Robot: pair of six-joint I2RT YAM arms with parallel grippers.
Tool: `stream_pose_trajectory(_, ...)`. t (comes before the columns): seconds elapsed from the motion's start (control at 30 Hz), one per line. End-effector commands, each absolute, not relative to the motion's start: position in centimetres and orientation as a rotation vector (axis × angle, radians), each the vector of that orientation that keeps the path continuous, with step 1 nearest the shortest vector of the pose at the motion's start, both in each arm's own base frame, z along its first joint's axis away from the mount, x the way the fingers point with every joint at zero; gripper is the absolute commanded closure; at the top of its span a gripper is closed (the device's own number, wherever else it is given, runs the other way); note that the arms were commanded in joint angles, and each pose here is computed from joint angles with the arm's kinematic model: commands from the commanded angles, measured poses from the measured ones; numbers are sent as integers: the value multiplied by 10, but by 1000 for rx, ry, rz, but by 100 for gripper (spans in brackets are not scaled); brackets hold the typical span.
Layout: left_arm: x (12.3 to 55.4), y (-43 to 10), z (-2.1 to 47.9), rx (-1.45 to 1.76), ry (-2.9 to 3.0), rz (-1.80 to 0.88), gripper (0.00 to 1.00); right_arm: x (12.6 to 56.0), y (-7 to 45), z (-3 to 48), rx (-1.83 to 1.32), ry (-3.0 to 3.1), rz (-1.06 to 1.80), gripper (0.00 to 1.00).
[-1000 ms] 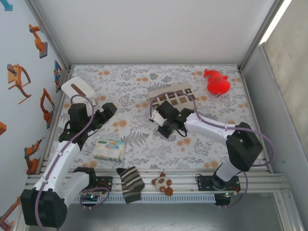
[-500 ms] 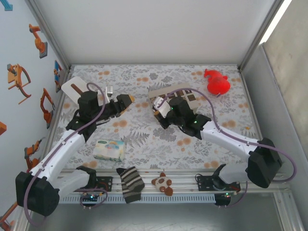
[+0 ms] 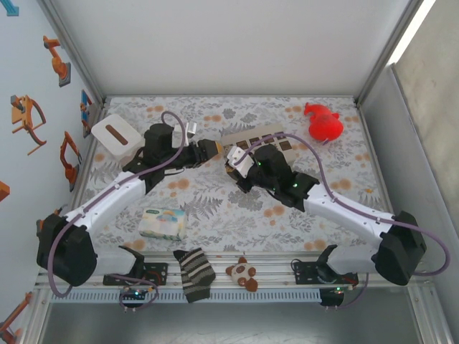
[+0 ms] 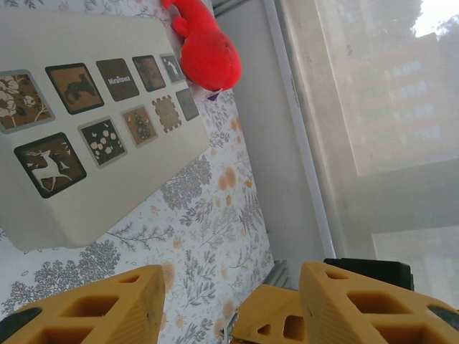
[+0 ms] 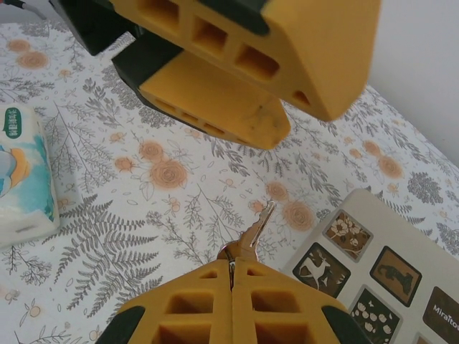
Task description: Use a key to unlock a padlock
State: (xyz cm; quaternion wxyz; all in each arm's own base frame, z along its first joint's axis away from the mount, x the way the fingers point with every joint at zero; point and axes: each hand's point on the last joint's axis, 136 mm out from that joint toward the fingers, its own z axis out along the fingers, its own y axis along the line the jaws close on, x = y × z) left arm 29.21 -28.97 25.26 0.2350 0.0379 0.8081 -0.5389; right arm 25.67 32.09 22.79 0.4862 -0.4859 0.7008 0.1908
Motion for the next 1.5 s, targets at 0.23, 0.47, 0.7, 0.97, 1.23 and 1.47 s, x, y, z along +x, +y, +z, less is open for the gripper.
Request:
stream_pose_trajectory(0.23, 286, -314, 256, 251, 2226, -1506, 59, 255, 320, 238, -1187, 1664, 428, 100)
stream_pose_trajectory(0.47, 281, -320, 248, 302, 2279, -1471, 67, 261, 320, 237, -1171, 1666, 406, 100)
stream_pose_trajectory(0.7, 279, -321, 244, 313, 2289, -1462, 74, 266, 318, 235, -1158, 1680, 373, 100)
stream_pose_trajectory(0.97, 279, -323, 248, 325, 2276, -1465, 87, 268, 317, 232, -1154, 1695, 358, 100)
stream_pose_trajectory(1.23, 280, -318, 251, 335, 2264, -1419, 100, 269, 315, 230, -1138, 1710, 356, 100)
stream_pose_trajectory(1.47, 287, -293, 262, 309, 2214, -1242, 100, 260, 311, 248, -1041, 1728, 554, 83)
